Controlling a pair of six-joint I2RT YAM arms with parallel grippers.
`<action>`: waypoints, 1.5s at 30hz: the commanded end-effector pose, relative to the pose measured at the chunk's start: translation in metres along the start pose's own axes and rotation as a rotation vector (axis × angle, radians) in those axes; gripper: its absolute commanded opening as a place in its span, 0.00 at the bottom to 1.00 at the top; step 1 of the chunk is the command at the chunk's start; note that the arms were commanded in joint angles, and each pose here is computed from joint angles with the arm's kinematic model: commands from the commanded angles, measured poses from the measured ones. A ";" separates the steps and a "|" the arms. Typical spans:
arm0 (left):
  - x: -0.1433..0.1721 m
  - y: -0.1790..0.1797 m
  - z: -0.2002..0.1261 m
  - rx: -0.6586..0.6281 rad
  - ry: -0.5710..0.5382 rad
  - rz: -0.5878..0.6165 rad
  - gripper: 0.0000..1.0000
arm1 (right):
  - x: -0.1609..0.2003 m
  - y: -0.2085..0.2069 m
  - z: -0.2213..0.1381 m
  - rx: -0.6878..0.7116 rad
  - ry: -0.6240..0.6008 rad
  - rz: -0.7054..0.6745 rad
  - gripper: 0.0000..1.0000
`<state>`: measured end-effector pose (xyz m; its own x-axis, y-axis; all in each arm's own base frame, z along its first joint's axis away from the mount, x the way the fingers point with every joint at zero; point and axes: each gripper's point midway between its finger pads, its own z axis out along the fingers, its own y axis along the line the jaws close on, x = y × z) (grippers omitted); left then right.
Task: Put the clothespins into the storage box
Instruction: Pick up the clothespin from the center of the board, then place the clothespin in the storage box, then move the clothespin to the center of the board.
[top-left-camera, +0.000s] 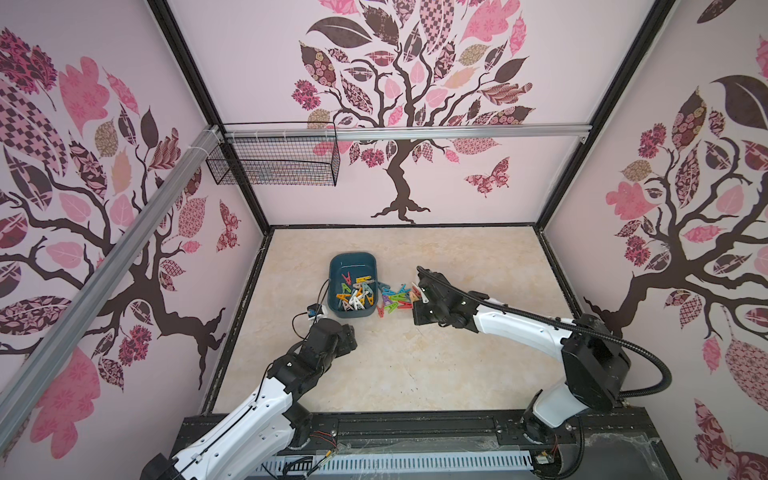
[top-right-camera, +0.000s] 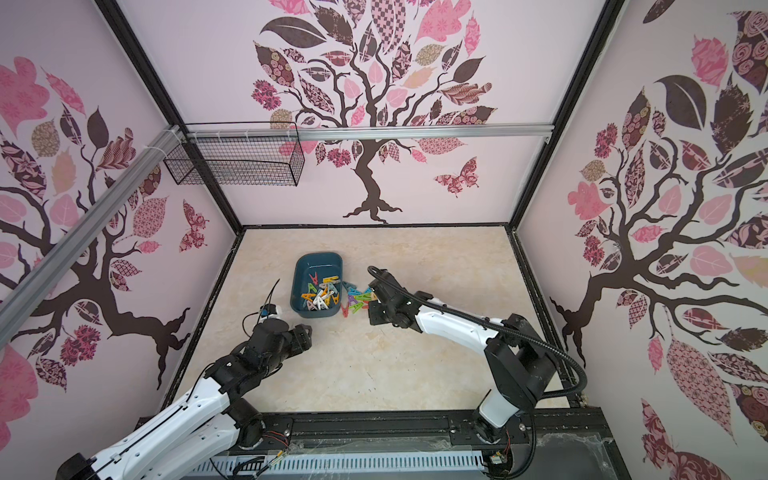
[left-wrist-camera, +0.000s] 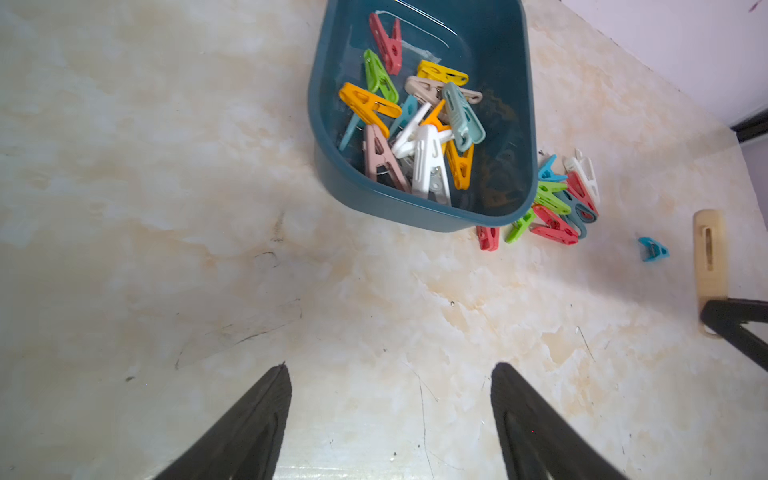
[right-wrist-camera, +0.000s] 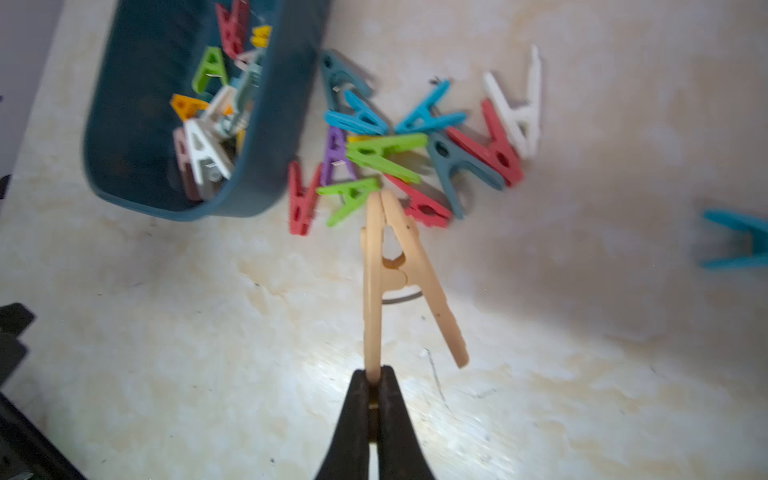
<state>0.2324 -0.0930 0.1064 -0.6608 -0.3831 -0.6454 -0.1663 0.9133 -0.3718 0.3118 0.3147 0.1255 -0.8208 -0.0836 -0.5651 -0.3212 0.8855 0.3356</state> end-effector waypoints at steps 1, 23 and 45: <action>0.007 0.014 0.000 -0.033 0.011 -0.039 0.79 | -0.024 0.034 0.020 -0.056 -0.010 -0.008 0.04; 0.008 0.009 -0.006 0.003 0.025 0.007 0.78 | -0.124 0.039 0.049 0.016 -0.195 -0.088 0.41; 0.070 -0.131 0.025 0.250 0.215 0.509 0.78 | -0.062 -0.204 0.042 0.418 -0.078 0.180 0.53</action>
<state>0.2224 -0.2215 0.0792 -0.7710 0.1377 -0.6217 0.3138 0.9318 -0.1827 0.4400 0.1587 0.0708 -0.7943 0.1109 -0.5973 0.0444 0.9912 0.1250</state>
